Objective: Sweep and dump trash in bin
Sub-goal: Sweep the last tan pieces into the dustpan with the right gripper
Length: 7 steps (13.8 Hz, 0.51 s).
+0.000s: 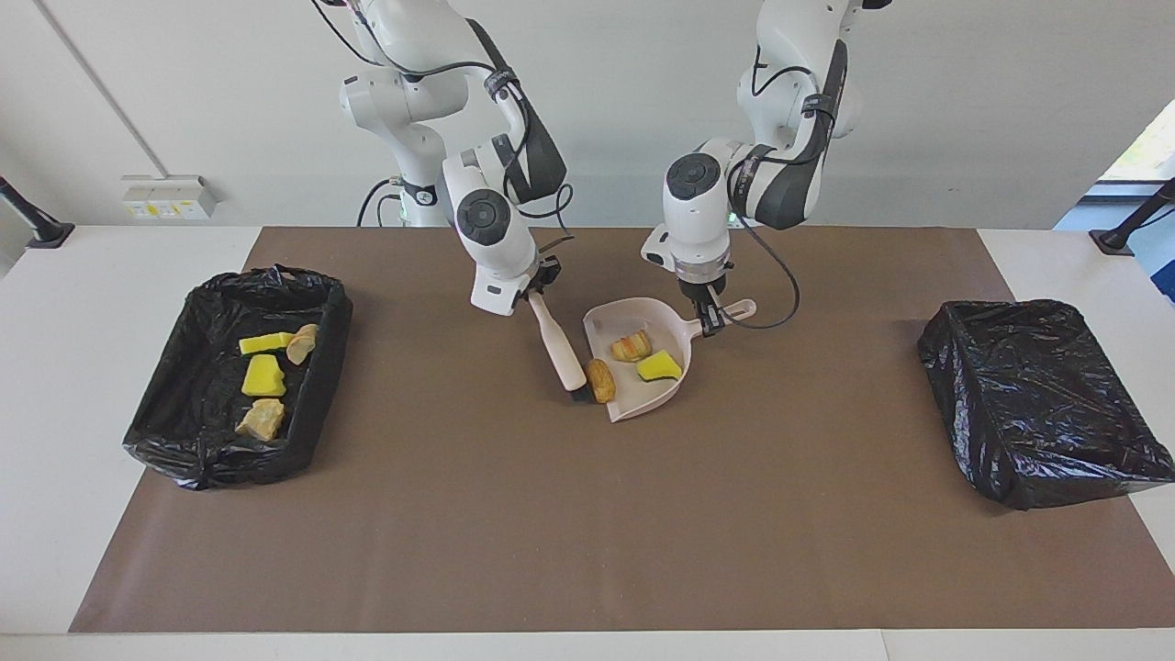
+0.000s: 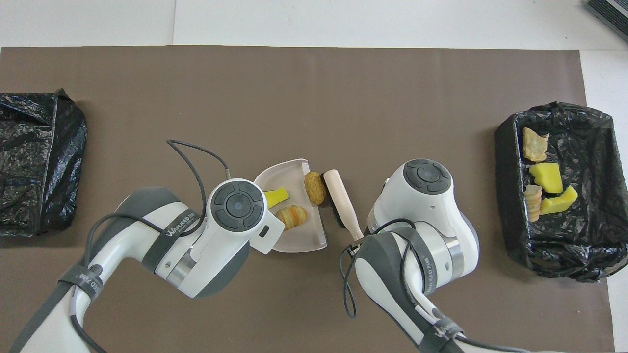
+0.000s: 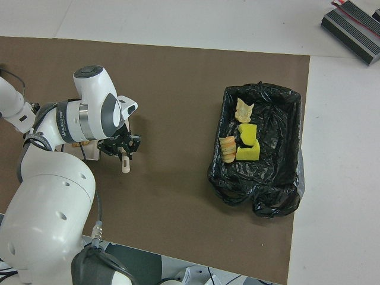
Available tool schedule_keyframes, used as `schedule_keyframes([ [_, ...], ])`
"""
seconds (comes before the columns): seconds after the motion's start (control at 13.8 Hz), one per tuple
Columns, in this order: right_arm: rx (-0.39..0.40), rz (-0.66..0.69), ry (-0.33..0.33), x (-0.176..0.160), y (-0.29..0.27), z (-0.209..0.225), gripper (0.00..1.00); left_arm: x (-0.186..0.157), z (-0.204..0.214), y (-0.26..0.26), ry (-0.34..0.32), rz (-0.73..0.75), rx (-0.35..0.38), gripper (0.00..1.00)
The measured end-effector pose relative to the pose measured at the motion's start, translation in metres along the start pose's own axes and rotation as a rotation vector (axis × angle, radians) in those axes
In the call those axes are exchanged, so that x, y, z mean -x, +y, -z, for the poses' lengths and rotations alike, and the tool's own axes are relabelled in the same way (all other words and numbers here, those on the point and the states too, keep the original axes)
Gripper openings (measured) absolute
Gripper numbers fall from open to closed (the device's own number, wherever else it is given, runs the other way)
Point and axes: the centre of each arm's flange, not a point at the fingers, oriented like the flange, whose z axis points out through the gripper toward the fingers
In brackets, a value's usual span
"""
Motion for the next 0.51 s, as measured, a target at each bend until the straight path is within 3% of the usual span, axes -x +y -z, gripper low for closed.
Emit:
schedule_keyframes([
  [0.51,-0.162,-0.054,0.02,0.025,-0.027,-0.018,0.26,0.006,-0.001,-0.009,0.019,-0.082,-0.015,0.33],
])
